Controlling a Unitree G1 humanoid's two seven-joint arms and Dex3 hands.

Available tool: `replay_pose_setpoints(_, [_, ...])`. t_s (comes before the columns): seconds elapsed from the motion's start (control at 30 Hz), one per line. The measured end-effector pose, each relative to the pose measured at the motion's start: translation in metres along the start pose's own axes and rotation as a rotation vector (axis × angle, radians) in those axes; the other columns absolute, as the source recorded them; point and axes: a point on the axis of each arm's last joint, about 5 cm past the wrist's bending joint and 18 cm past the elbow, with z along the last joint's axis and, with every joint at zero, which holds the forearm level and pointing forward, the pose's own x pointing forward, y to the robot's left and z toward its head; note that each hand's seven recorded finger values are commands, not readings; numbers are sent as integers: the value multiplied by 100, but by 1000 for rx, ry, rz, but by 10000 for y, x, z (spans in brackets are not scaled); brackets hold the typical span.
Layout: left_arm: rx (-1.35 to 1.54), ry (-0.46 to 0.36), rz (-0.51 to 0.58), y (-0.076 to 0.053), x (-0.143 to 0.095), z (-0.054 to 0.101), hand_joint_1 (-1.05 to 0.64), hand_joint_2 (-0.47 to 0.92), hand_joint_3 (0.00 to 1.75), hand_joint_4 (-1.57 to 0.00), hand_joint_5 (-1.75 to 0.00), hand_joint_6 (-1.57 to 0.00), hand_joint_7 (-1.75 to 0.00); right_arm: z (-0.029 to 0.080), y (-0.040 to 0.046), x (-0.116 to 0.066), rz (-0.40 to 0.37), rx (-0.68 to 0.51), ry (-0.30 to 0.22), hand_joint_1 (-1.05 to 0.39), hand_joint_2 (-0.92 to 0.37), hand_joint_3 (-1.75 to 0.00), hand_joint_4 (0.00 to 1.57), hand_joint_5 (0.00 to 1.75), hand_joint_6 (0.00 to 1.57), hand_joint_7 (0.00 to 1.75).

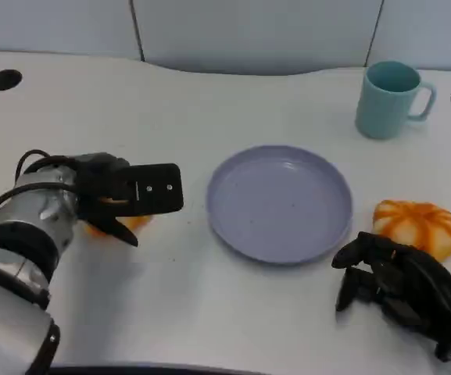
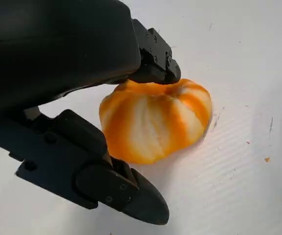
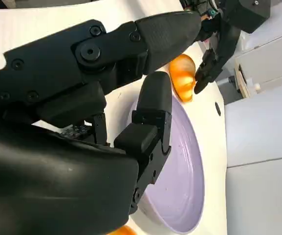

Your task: Grasp the bread from the table and place it into the plate.

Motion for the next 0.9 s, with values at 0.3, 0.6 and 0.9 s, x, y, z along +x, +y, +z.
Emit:
replay_pose_setpoints(0.3, [29, 24, 14, -92, 20, 11, -74, 68, 0, -13, -23, -35, -2, -17, -3, -16, 10, 13, -9, -52, -92, -12, 62, 154, 72, 107])
replay_pose_setpoints(0.6, [93, 33, 85, -267, 40, 17, -63, 69, 1, -20, -21, -32, 0, -27, 5, -44, 10, 10, -11, -51, -92, -14, 62, 154, 71, 107])
replay_pose_setpoints(0.9, [115, 38, 127, -365, 41, -17, -56, 71, 0, -34, -28, -45, -6, -37, 2, -52, 7, 13, -12, -52, -92, -14, 59, 157, 71, 108])
